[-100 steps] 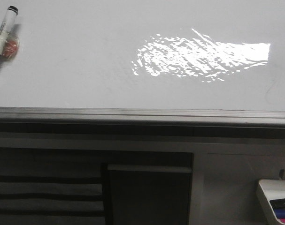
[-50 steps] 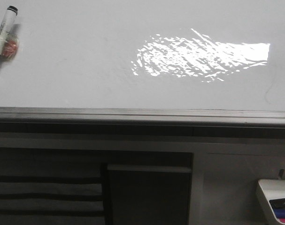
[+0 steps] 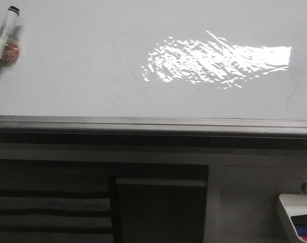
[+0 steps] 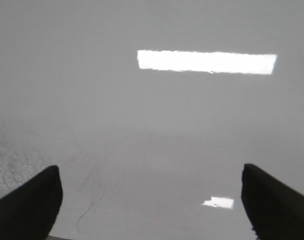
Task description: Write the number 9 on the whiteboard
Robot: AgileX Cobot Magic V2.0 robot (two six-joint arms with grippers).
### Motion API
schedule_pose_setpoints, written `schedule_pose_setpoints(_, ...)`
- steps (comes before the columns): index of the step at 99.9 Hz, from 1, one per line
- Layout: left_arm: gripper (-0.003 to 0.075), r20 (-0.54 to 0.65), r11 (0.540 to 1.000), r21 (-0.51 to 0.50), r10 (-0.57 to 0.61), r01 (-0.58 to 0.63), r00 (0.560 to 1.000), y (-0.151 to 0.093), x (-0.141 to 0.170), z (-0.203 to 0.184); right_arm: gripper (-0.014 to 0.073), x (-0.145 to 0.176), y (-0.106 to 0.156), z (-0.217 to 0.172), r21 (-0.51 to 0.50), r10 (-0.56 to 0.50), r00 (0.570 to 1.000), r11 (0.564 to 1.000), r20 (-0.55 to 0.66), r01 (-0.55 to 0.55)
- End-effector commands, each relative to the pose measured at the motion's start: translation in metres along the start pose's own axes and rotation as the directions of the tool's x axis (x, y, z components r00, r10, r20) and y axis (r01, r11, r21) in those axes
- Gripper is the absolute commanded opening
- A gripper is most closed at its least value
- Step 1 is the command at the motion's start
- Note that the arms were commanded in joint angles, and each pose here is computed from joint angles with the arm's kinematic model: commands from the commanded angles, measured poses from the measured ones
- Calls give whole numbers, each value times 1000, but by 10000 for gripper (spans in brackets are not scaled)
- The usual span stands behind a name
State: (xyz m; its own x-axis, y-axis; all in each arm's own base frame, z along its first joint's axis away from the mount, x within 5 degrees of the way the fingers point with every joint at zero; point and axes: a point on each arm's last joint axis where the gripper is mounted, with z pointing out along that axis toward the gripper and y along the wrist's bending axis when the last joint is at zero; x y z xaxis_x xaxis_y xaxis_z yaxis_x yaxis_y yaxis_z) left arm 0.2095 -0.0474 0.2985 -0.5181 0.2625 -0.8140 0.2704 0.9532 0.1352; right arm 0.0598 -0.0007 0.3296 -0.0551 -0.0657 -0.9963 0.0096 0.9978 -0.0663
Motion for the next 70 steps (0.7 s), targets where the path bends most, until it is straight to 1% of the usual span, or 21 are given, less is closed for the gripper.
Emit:
schedule_pose_setpoints(1, 619, 77, 1000, 6, 4, -5, 997, 0, -23, 9, 645, -15, -1, 1, 10, -17, 996, 1000, 82, 16)
schedule_pose_setpoints(12, 619, 50, 1000, 14, 1, -2, 999, -2, -25, 29, 645, -15, -1, 1, 10, -17, 997, 1000, 79, 16)
schedule_pose_setpoints(27, 617, 63, 1000, 22, 1, -2, 998, -3, -26, 47, 645, -15, -1, 1, 10, -17, 997, 1000, 79, 16)
schedule_pose_setpoints(33, 603, 69, 1000, 23, 1, -3, 998, -4, -27, 50, 645, -15, -1, 1, 10, -17, 997, 1000, 79, 16)
schedule_pose_setpoints(44, 495, 60, 1000, 25, 7, -9, 998, -4, -26, 56, 645, -15, -1, 1, 10, -17, 997, 1000, 79, 16)
schedule_pose_setpoints(55, 346, 63, 1000, 26, 1, -2, 998, -4, -26, 56, 645, -15, -1, 1, 10, -17, 997, 1000, 79, 16)
schedule_pose_setpoints(56, 346, 63, 1000, 26, 1, -2, 998, -4, -26, 56, 645, -15, -1, 1, 10, -17, 997, 1000, 79, 16)
schedule_pose_setpoints(62, 273, 69, 1000, 26, 0, -2, 998, -4, -26, 56, 645, -15, -1, 1, 10, -17, 997, 1000, 79, 16)
schedule_pose_setpoints(70, 214, 69, 1000, 26, 0, -2, 998, -4, -26, 56, 645, -15, -1, 1, 10, -17, 997, 1000, 79, 16)
